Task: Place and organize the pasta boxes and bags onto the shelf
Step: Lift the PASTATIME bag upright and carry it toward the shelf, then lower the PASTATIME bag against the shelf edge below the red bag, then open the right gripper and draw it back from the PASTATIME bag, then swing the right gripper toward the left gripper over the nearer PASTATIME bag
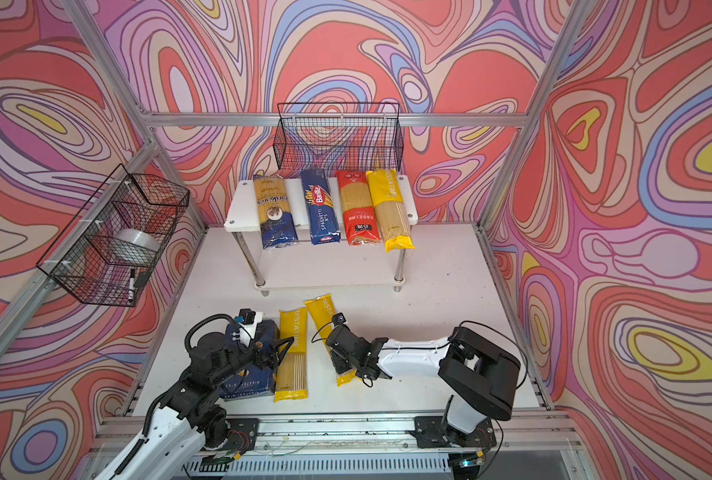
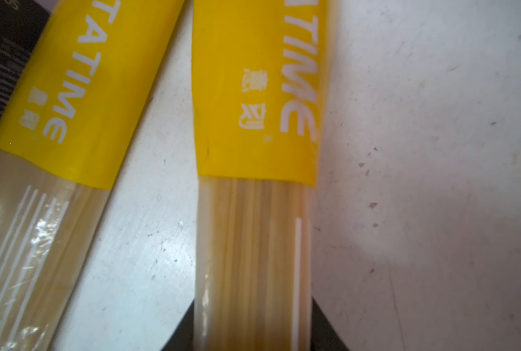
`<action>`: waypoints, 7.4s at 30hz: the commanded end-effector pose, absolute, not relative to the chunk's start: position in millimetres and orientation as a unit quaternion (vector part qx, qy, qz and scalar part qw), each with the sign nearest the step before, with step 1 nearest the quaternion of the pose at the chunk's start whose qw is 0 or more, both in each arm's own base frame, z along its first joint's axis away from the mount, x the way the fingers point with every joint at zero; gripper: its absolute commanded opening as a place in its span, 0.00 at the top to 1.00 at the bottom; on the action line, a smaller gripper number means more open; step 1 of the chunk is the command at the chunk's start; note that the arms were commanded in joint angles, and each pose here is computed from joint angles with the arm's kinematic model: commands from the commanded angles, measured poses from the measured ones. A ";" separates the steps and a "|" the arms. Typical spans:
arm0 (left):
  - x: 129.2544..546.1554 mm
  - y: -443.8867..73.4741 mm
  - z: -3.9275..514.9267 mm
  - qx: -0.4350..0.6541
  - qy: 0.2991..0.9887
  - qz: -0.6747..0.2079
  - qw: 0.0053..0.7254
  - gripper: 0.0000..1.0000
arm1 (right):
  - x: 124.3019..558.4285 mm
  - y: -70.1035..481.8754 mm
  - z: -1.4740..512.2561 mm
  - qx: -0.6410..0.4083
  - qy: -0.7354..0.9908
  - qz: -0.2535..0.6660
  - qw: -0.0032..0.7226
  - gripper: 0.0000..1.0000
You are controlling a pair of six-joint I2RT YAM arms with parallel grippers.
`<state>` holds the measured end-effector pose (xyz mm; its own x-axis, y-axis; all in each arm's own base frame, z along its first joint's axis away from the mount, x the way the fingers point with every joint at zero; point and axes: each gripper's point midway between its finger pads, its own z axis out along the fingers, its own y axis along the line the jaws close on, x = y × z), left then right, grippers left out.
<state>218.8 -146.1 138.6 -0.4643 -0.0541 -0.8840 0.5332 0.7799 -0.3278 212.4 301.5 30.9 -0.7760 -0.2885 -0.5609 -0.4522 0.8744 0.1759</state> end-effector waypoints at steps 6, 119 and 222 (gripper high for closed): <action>219.3 -146.9 143.8 0.150 0.795 -0.299 0.506 0.00 | 210.9 288.9 38.1 -0.187 0.932 0.137 0.278 0.79; 221.5 -146.9 141.6 0.147 0.798 -0.297 0.503 0.00 | 441.7 170.9 163.7 0.018 0.890 0.095 0.445 1.00; 222.0 -145.9 140.7 0.144 0.800 -0.294 0.502 0.00 | 353.3 207.8 104.1 -0.002 0.904 0.242 0.353 0.43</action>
